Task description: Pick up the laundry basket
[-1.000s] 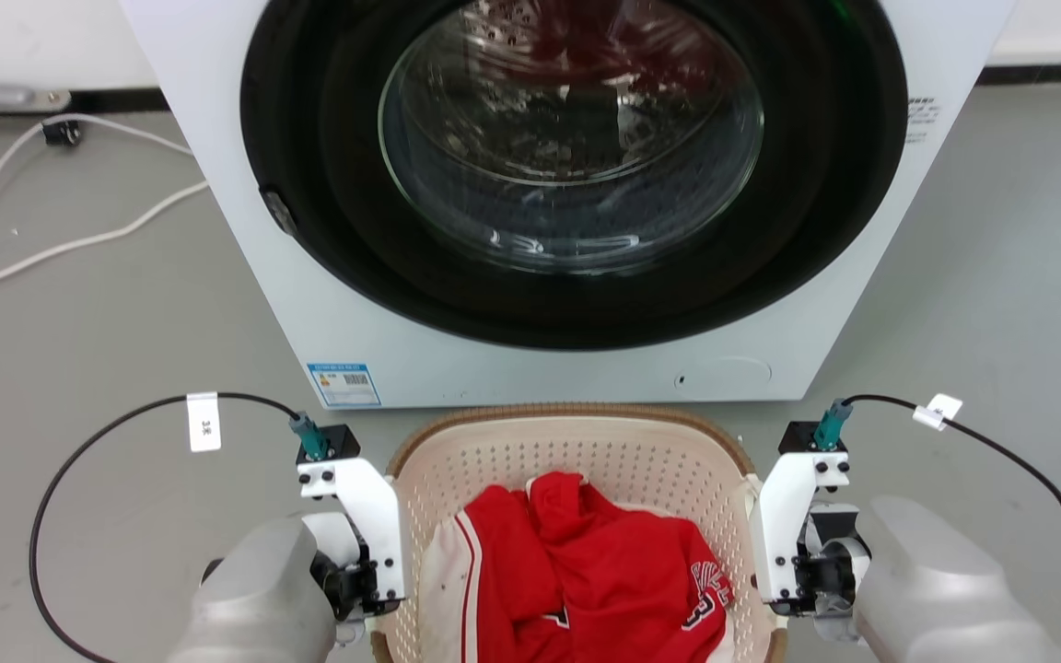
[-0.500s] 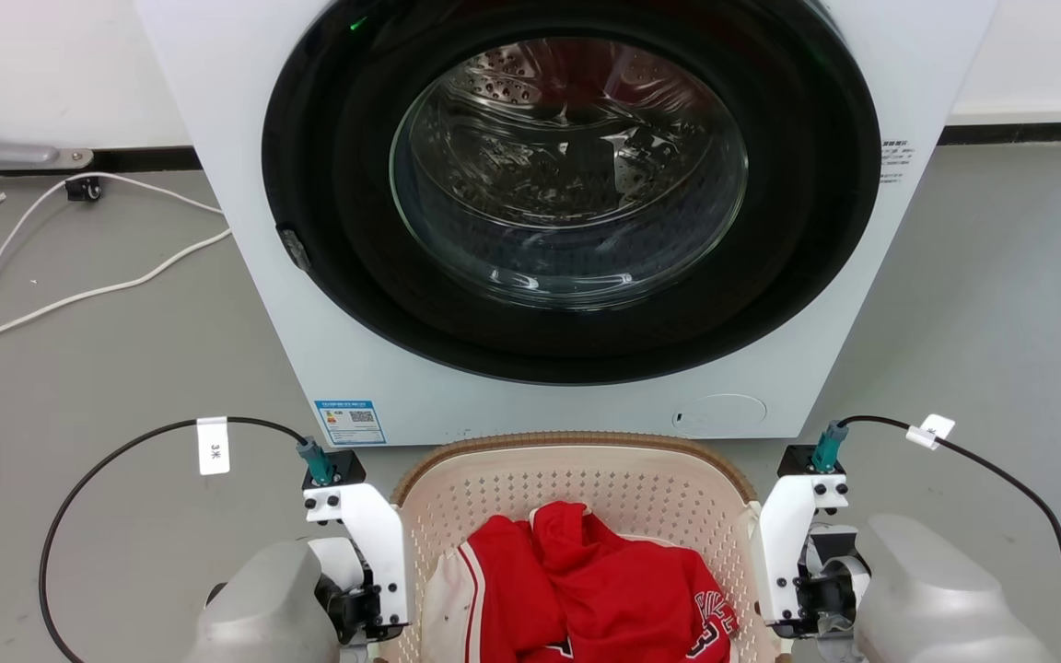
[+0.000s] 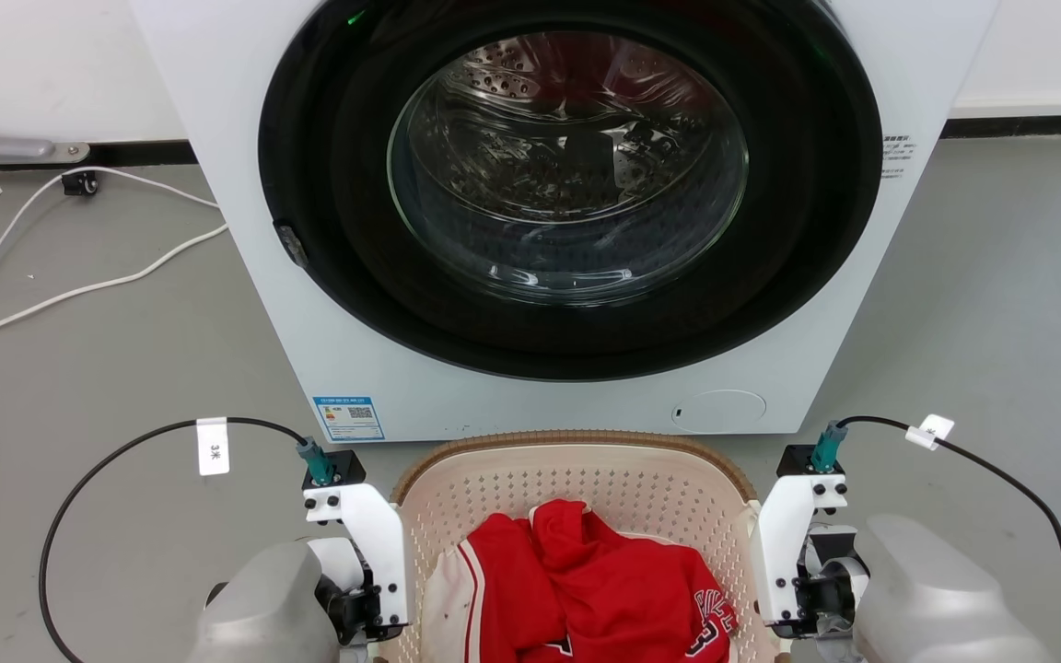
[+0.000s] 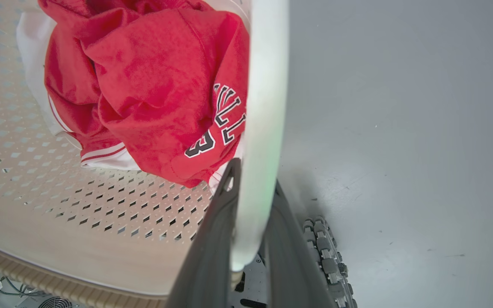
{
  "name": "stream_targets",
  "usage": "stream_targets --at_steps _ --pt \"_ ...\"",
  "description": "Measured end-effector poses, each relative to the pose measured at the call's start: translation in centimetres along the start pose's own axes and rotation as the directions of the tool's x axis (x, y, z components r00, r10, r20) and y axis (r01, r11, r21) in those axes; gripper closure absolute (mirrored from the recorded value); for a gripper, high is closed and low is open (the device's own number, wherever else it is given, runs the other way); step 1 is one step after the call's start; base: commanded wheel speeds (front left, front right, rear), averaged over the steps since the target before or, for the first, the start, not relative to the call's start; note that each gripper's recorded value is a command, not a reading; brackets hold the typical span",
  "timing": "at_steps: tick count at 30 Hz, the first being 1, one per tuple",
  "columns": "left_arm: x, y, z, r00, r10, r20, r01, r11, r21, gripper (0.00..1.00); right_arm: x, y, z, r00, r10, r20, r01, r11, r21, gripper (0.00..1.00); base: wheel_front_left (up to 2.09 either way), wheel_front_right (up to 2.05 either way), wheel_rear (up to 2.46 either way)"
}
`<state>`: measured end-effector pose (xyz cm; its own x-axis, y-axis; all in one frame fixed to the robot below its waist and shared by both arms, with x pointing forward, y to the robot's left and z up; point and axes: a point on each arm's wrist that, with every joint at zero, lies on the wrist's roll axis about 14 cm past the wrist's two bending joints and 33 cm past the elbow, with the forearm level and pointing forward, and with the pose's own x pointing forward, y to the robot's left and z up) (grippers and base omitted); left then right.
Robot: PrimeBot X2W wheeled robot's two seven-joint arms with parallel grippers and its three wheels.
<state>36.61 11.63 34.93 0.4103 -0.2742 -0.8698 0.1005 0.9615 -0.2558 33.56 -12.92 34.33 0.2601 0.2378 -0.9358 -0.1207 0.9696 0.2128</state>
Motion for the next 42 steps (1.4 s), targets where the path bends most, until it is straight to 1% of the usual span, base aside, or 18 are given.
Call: stream_targets --at_steps 42 --pt "-0.67 -0.06 0.01 1.0 -0.005 0.025 0.006 1.0 -0.016 1.0 -0.62 0.31 0.77 0.999 -0.001 0.049 0.001 1.0 -0.013 1.0 0.0 0.0 0.0"
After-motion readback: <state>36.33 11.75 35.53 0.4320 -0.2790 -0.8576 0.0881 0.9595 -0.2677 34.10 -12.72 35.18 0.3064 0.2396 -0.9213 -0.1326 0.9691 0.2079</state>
